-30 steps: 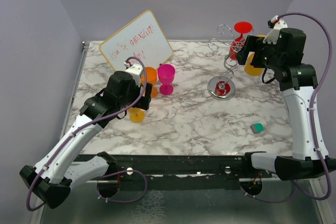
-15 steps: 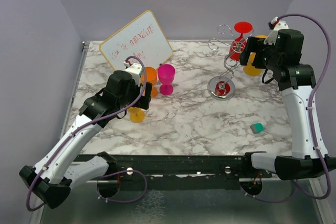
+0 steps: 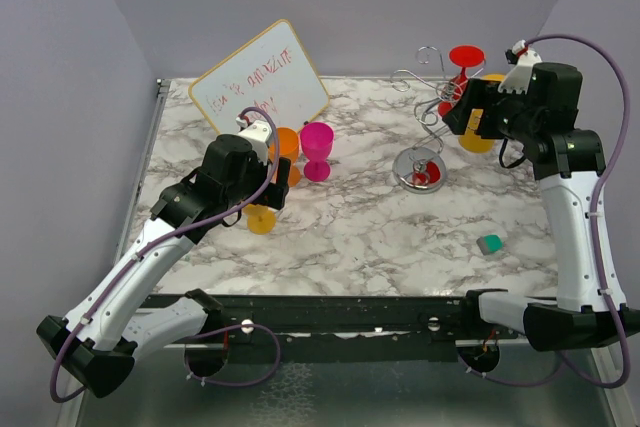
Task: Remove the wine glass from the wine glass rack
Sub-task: Adjust the wine rack at the center of the board.
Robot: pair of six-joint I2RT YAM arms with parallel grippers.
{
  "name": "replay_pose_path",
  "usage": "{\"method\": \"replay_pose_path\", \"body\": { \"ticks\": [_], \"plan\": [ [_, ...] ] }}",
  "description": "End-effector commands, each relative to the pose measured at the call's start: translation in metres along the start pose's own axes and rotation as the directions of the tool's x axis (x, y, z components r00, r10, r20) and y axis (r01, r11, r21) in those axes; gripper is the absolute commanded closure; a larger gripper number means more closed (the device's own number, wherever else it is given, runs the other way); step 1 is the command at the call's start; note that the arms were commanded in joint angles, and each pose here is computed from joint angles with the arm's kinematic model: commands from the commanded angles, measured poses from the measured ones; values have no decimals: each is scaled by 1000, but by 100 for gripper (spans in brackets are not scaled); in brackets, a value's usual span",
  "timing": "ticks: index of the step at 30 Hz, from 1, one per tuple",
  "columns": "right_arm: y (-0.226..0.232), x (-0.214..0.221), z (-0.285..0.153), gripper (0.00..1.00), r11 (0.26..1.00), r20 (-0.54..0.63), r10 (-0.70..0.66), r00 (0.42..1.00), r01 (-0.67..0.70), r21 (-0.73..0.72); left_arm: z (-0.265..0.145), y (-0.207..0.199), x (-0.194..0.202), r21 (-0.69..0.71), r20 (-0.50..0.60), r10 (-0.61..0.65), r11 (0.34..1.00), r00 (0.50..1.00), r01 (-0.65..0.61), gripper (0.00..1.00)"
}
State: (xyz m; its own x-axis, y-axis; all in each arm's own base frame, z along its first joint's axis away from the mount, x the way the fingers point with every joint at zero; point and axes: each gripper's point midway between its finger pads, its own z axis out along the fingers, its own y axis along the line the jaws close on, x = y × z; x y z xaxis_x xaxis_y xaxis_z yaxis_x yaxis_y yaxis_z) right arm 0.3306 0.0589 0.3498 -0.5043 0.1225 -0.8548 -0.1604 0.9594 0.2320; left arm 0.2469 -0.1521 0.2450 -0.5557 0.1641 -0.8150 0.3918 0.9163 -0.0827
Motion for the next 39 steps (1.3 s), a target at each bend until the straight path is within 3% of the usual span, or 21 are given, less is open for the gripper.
{"method": "replay_pose_path", "body": {
  "ticks": [1, 13, 39],
  "plan": [
    [30, 1, -8, 5, 988, -18, 29, 999, -31, -152, -8, -5, -10, 29, 29, -8, 1000, 1000, 7, 1],
    [62, 6, -13, 3, 942, -59, 33, 998, -50, -331, -7, -6, -10, 35, 29, -8, 999, 1000, 7, 1],
    [119, 13, 6, 3, 954, -65, -2, 998, -18, -298, -8, -10, -15, 54, 40, -17, 998, 999, 14, 1]
  ]
}}
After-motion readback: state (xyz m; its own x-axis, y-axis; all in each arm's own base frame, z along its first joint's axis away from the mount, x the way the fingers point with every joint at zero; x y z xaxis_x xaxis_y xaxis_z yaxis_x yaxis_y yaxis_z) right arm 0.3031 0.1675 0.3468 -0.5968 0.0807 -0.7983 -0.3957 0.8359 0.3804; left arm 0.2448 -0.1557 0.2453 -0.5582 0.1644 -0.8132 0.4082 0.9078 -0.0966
